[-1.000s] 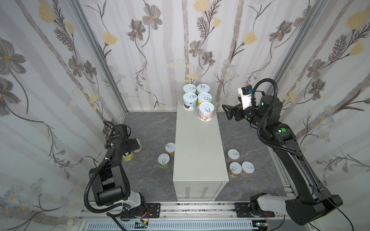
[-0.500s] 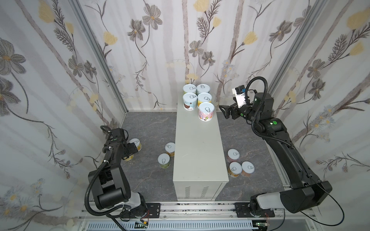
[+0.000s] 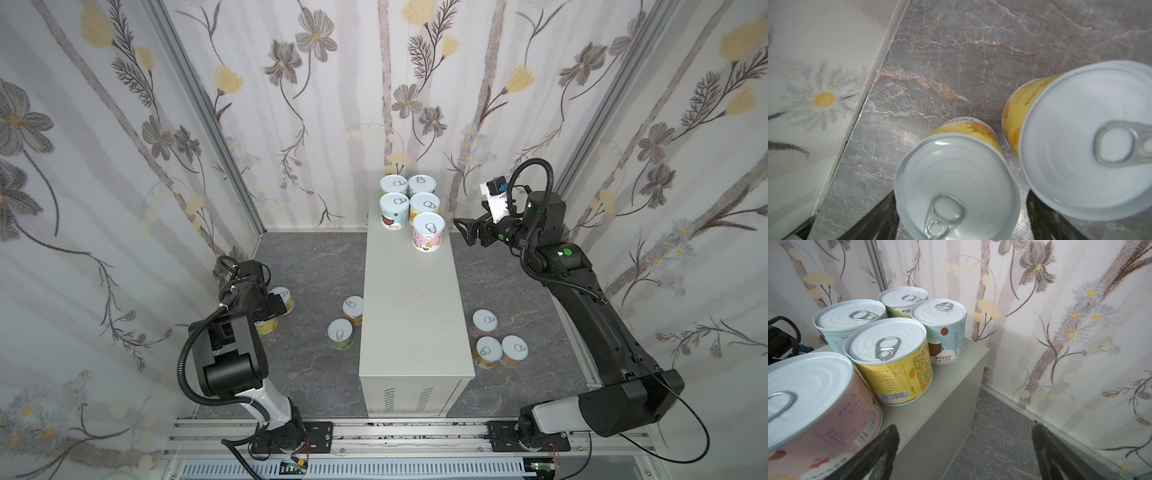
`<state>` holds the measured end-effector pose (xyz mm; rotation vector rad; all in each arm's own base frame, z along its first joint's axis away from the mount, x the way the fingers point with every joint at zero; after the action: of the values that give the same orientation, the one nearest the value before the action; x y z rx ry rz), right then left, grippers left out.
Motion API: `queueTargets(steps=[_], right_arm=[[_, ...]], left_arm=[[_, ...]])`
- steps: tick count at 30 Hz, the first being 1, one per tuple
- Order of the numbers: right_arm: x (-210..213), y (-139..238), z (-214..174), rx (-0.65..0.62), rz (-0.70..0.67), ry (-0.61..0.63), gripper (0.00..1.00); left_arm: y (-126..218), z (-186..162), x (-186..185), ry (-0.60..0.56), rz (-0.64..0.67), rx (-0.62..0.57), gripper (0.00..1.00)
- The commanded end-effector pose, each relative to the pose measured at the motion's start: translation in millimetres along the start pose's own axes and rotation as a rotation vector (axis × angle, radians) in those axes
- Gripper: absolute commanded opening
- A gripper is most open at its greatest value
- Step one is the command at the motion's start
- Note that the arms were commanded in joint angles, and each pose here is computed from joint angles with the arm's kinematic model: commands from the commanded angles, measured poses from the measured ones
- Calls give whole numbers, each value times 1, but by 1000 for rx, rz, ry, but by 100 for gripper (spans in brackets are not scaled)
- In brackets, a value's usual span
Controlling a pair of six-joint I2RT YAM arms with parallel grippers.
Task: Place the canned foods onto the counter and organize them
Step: 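Lower the left gripper onto the yellow can on the floor and grasp it, then lift the yellow can and swing it over the counter with the left gripper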
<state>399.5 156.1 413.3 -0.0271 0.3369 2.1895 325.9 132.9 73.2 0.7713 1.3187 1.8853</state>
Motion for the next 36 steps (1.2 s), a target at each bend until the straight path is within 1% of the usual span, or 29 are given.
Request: queueTargets(steps=[1, 5, 10, 15, 18, 25, 29, 30, 31, 36], right_arm=[[0, -1, 7, -30, 8, 17, 100], [1, 0, 6, -24, 8, 15, 100], [2, -1, 3, -19, 18, 8, 100], [4, 1, 5, -20, 29, 9, 100], [7, 4, 9, -28, 42, 13, 100], [10, 4, 9, -19, 66, 20, 100], [13, 6, 13, -29, 86, 15, 100], [14, 7, 14, -33, 90, 15, 100], [14, 8, 15, -35, 91, 15, 100], [19, 16, 25, -56, 106, 26, 100]], left_arm=[[-6, 8, 2, 23, 27, -20, 87], [-14, 2, -4, 18, -3, 12, 76], [-13, 1, -4, 8, -7, 4, 62], [-5, 7, -5, -1, -16, -18, 56], [8, 14, -4, 0, -19, -45, 51], [54, 33, -5, -9, -39, -137, 49], [89, 41, -16, -42, -63, -185, 48], [96, 38, -19, -60, -66, -186, 47], [113, 46, -23, -69, -82, -224, 47], [180, 51, -44, -123, -190, -307, 44]])
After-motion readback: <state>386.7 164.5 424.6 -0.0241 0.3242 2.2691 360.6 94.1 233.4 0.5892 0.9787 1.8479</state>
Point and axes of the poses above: each gripper's point midway between its finger pads, its own y axis back along the fingers, its own x axis along the line the jaws close on, z = x × y, the point moved 2 cm from there along y, back along the fingers, and after that the axes turned 4 degrees about y, right-handed, at the moved point
